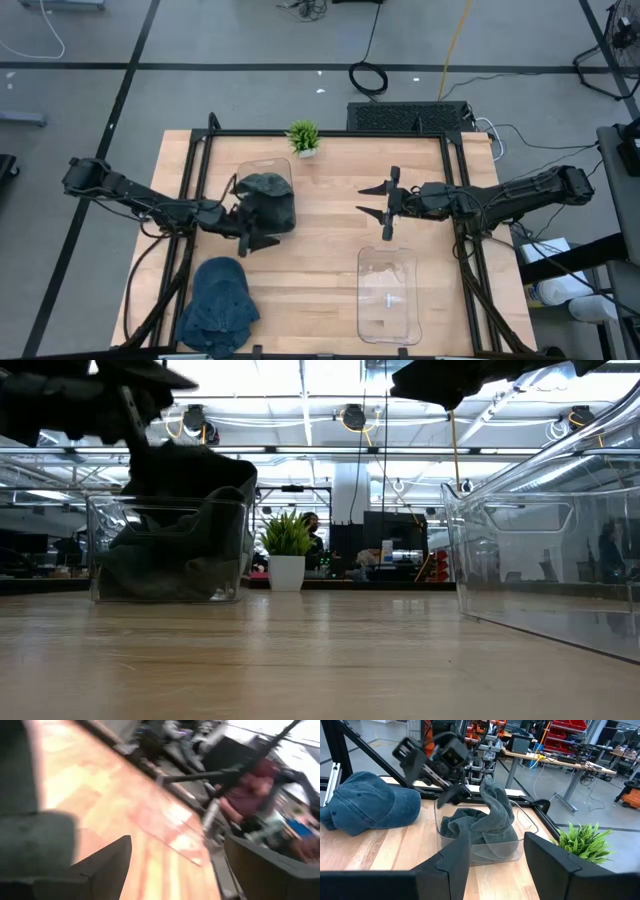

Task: Pick & Place hat
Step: Put the black cap into the top transparent bin

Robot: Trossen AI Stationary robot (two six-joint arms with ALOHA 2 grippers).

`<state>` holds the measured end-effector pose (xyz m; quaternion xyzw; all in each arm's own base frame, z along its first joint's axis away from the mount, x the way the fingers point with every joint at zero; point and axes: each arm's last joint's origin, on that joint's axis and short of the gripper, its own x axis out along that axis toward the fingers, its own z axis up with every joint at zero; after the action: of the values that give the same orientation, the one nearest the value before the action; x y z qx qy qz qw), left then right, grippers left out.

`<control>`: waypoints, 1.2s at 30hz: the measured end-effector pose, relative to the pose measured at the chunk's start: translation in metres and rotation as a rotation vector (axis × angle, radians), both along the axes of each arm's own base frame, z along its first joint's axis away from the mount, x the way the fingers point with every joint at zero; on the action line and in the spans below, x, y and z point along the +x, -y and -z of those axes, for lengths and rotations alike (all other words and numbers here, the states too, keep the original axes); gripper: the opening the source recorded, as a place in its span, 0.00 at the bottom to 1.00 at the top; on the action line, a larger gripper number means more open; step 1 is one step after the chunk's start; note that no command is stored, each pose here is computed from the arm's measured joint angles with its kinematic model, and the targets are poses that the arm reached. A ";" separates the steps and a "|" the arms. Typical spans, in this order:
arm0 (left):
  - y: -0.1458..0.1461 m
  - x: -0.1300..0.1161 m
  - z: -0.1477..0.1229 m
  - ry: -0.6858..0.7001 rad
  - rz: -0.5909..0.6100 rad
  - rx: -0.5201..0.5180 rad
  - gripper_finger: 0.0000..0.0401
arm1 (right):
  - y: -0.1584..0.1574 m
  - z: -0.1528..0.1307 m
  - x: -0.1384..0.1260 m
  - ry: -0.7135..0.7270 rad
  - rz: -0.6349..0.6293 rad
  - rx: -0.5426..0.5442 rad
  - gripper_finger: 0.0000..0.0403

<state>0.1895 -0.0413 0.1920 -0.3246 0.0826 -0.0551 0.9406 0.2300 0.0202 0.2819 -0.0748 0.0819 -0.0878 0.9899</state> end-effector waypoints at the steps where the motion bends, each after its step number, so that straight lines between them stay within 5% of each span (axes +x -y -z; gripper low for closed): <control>1: 0.000 -0.001 -0.003 0.034 0.017 0.024 0.80 | 0.000 0.000 0.000 0.003 0.000 0.000 0.42; 8: -0.003 -0.002 -0.050 0.172 -0.068 0.279 0.68 | 0.000 -0.002 0.000 0.023 0.000 0.002 0.42; 14: -0.015 -0.013 -0.094 -0.267 -0.337 0.485 0.37 | 0.000 -0.002 0.000 0.022 0.000 0.001 0.42; 19: -0.025 -0.029 -0.107 -0.508 -0.577 0.526 0.04 | 0.000 -0.001 0.000 0.016 0.000 0.000 0.42; 27: -0.041 -0.033 -0.068 -0.781 -0.727 0.526 0.02 | 0.000 -0.002 0.000 0.016 0.000 -0.001 0.42; 36: -0.049 -0.010 -0.034 -0.912 -0.583 0.375 0.03 | 0.000 -0.002 0.000 0.023 0.000 0.000 0.42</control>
<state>0.1792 0.0074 0.2255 -0.1524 0.3955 0.3679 0.8277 0.2303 0.0202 0.2840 -0.0740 0.0706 -0.0885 0.9908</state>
